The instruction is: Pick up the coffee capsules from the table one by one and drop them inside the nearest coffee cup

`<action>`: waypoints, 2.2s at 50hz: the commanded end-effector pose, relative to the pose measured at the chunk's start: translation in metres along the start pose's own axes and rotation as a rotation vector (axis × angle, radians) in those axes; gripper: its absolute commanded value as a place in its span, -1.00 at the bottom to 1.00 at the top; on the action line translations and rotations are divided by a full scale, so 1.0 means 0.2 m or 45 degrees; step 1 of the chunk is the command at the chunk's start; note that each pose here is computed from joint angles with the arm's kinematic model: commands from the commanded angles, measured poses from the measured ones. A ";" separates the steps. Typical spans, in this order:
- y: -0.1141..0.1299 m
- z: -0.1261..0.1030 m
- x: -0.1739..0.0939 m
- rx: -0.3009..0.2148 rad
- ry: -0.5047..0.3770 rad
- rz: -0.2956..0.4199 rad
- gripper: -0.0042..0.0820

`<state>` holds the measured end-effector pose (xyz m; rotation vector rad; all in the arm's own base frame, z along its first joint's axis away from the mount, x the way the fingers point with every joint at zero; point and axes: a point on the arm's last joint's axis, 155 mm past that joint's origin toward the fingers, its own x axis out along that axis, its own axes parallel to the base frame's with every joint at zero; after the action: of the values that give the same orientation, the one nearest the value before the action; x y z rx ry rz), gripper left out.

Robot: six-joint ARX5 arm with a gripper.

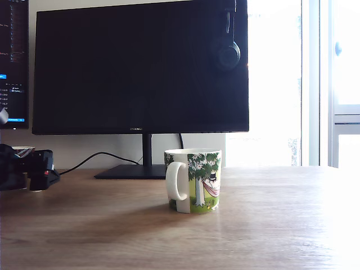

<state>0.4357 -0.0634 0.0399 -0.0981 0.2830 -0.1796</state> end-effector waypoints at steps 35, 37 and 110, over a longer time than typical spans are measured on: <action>0.01 -0.11 0.20 -0.004 0.101 -0.020 0.78; 0.01 -0.11 0.20 -0.003 0.101 -0.020 0.77; -0.10 -0.01 0.06 0.003 0.277 -0.129 -0.59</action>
<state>0.4485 -0.0865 0.0279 -0.0934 0.5065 -0.2893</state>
